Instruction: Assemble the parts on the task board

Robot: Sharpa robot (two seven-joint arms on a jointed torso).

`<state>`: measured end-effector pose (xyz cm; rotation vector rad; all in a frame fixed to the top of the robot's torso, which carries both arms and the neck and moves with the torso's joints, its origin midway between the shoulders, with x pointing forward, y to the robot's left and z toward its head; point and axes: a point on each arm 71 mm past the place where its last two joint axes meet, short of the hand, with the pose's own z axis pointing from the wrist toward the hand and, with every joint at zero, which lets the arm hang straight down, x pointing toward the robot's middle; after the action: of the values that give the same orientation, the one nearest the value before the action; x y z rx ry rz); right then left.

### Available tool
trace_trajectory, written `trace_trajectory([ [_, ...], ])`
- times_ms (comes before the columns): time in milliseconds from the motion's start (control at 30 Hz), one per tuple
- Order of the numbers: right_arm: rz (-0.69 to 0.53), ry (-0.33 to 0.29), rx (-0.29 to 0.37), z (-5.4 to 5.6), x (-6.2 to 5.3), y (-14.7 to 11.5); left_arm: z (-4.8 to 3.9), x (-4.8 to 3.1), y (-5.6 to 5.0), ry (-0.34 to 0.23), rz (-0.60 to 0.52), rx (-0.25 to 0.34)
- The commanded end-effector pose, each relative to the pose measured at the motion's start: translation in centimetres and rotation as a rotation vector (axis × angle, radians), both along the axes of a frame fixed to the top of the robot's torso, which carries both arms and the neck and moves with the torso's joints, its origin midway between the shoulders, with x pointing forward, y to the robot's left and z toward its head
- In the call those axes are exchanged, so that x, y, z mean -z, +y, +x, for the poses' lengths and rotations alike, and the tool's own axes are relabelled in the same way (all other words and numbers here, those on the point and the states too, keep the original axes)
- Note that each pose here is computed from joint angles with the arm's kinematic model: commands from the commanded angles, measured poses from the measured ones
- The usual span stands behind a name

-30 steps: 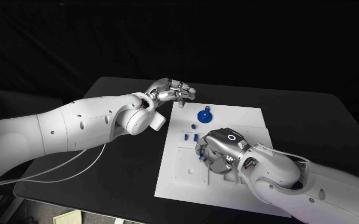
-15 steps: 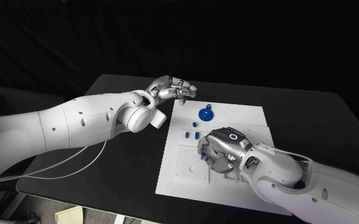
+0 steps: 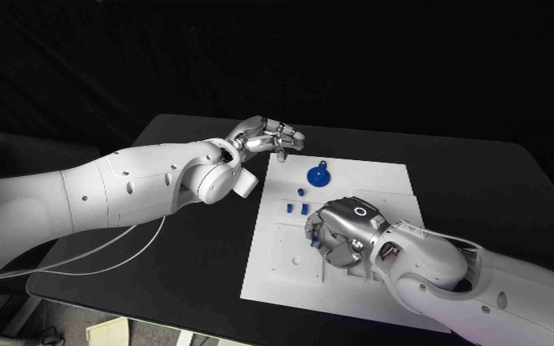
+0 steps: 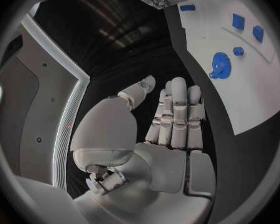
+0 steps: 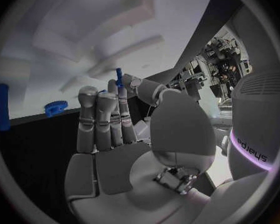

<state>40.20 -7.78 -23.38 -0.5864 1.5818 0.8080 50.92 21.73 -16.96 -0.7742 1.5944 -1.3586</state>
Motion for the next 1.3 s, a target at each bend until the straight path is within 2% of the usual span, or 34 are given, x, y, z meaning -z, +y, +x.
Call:
trace_trajectory([
  [33,-0.034,0.005,-0.012,-0.1,0.5,0.1,-0.01,-0.12,-0.2,-0.007,-0.002,0.008],
  [867,-0.117,0.045,-0.023,-0.4,1.8,0.2,0.00,-0.10,-0.1,-0.005,-0.001,0.007],
  [1300,-0.013,0.064,-0.001,0.0,1.5,-0.3,0.00,-0.07,0.0,-0.001,0.001,0.006],
])
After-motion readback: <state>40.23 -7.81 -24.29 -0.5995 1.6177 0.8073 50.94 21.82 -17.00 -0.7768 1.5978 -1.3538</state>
